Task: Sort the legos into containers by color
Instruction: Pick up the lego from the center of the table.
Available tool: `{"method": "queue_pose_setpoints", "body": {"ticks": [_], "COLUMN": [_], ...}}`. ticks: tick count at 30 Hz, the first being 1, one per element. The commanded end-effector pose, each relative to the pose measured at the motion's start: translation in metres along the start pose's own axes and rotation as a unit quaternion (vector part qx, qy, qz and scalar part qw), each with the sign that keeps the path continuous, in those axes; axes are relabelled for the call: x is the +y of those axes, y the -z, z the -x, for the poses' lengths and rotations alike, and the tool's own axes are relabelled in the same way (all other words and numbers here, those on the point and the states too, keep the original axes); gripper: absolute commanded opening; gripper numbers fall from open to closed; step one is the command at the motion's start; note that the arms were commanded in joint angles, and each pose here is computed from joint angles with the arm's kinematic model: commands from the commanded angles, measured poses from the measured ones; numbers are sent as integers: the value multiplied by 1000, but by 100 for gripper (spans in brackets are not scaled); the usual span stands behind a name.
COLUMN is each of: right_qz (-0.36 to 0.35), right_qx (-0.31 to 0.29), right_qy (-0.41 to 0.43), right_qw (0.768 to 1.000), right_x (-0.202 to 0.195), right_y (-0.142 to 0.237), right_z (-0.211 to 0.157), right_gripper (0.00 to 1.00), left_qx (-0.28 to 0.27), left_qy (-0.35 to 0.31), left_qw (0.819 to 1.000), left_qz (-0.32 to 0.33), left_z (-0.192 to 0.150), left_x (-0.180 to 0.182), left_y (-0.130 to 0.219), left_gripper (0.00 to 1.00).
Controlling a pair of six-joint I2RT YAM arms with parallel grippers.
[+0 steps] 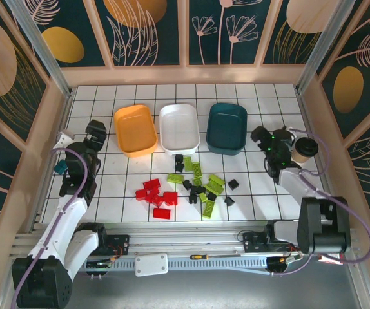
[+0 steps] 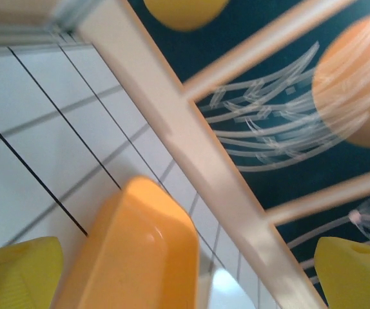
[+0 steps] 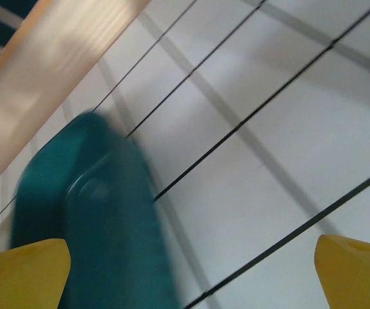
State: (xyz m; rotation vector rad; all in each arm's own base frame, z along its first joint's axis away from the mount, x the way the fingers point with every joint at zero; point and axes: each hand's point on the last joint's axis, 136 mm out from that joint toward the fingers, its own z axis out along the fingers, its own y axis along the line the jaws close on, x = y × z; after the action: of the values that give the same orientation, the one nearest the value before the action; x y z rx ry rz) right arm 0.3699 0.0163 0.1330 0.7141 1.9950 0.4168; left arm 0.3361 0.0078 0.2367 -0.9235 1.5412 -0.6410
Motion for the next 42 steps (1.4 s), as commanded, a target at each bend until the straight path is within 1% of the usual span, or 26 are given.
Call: {"method": "queue_pose_setpoints", "body": {"ticks": [1, 4, 6, 8, 11, 14, 17, 19, 21, 22, 24, 29, 34, 39, 42], "right_qz": [44, 96, 136, 162, 176, 179, 161, 155, 138, 128, 102, 62, 75, 89, 84], "right_qx": [25, 78, 118, 156, 201, 219, 214, 213, 216, 219, 225, 236, 253, 273, 280], "right_qy": [67, 115, 149, 181, 223, 256, 266, 266, 273, 279, 296, 318, 321, 320, 324], "right_qw": [996, 986, 972, 957, 938, 924, 926, 927, 927, 926, 923, 916, 910, 903, 900], "right_x": [38, 58, 72, 82, 93, 108, 119, 127, 131, 132, 128, 121, 123, 123, 118], "right_y": [28, 46, 61, 72, 83, 86, 76, 68, 58, 53, 40, 22, 19, 20, 19], "right_z": [-23, -64, -93, -121, -156, -179, -191, -198, -207, -210, -220, -232, -245, -258, -264], "right_gripper": [97, 96, 93, 90, 85, 80, 75, 72, 69, 67, 66, 63, 60, 59, 57], "left_qx": [119, 176, 201, 217, 237, 237, 219, 228, 239, 243, 251, 248, 246, 247, 251], "left_qy": [-20, -30, -29, -29, -30, -18, 10, -3, -29, -37, -41, -36, -35, -37, -41], "left_qw": [992, 983, 979, 976, 971, 971, 976, 974, 969, 967, 965, 966, 967, 967, 966], "left_qz": [-46, -37, -22, -4, 8, 3, -3, 10, 51, 61, 66, 59, 58, 56, 55], "left_z": [-36, -64, -80, -91, -104, -109, -109, -110, -109, -109, -111, -111, -111, -112, -113], "left_x": [-24, -7, 11, 28, 44, 49, 56, 59, 67, 69, 71, 69, 69, 69, 69], "left_y": [12, 24, 32, 39, 43, 45, 47, 49, 49, 48, 47, 46, 46, 45, 44], "left_gripper": [99, 99, 99, 99, 99, 99, 99, 99, 99, 99, 99, 99, 99, 99, 99]}}
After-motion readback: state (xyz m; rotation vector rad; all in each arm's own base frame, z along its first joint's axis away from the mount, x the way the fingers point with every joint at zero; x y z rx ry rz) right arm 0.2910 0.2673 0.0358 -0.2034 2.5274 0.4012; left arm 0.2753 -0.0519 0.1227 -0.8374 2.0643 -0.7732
